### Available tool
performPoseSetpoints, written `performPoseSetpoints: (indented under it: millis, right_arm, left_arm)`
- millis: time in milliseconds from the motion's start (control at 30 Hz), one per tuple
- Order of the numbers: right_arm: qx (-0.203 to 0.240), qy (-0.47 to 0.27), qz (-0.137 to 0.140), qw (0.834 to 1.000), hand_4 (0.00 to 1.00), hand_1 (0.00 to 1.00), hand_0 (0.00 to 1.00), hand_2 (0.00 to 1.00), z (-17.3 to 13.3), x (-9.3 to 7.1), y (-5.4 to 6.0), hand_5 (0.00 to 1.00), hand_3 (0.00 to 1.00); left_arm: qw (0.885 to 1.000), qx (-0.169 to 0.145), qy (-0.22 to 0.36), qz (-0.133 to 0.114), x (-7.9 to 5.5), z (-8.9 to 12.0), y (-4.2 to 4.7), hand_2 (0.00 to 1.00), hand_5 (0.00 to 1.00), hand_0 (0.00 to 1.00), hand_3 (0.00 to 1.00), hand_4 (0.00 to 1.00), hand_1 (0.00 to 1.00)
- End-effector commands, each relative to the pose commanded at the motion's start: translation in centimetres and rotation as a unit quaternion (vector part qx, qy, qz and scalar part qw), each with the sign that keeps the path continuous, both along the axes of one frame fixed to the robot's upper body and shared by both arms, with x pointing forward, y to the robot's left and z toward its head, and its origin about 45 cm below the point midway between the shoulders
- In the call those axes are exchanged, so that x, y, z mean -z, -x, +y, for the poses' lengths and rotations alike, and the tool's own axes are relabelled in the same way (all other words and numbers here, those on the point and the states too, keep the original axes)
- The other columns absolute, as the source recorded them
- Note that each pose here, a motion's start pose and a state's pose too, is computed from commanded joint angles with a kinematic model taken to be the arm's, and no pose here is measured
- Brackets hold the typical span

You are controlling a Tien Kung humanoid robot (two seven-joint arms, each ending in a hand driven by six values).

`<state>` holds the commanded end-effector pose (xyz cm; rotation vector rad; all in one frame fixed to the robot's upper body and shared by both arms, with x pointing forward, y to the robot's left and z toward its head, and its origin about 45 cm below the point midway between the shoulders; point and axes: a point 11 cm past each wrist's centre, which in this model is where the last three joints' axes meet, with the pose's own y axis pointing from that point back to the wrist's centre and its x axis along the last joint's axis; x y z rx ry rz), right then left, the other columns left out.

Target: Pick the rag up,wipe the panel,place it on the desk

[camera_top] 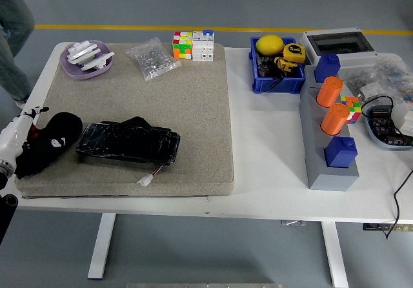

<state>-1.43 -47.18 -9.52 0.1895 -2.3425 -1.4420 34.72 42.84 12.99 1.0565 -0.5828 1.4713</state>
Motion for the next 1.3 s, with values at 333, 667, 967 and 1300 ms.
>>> performPoseSetpoints:
  millis: [333, 667, 967, 1300]
  right_arm:
    - [-0.002, 0.007, -0.001, 1.0, 0.936, 0.645, 0.717, 0.671, -0.4, -0.2, -0.1, 0.401, 0.553]
    - [0.001, 0.007, 0.001, 1.0, 0.936, 0.644, 0.716, 0.67, -0.4, -0.2, 0.1, 0.402, 0.553]
    - [0.002, 0.008, 0.004, 1.0, 0.936, 0.643, 0.717, 0.67, -0.5, -0.2, 0.2, 0.402, 0.554]
    - [0.0, 0.009, 0.001, 1.0, 0.936, 0.643, 0.717, 0.669, -0.6, -0.3, 0.0, 0.401, 0.554]
  left_arm:
    - [1.0, -0.002, -0.022, -0.004, 0.5, -0.3, 0.18, 0.717, 0.078, 0.376, 0.6, 0.481, 0.505]
    - [0.999, 0.008, -0.037, -0.015, 0.4, -0.6, 0.21, 0.564, 0.002, 0.298, 0.505, 0.079, 0.302]
    - [0.998, 0.008, -0.052, -0.039, -1.0, -1.3, 0.54, 0.554, 0.002, 0.257, 0.483, 0.03, 0.249]
    - [0.995, 0.049, -0.047, -0.074, -4.3, -5.7, 0.47, 0.548, 0.002, 0.244, 0.471, 0.02, 0.173]
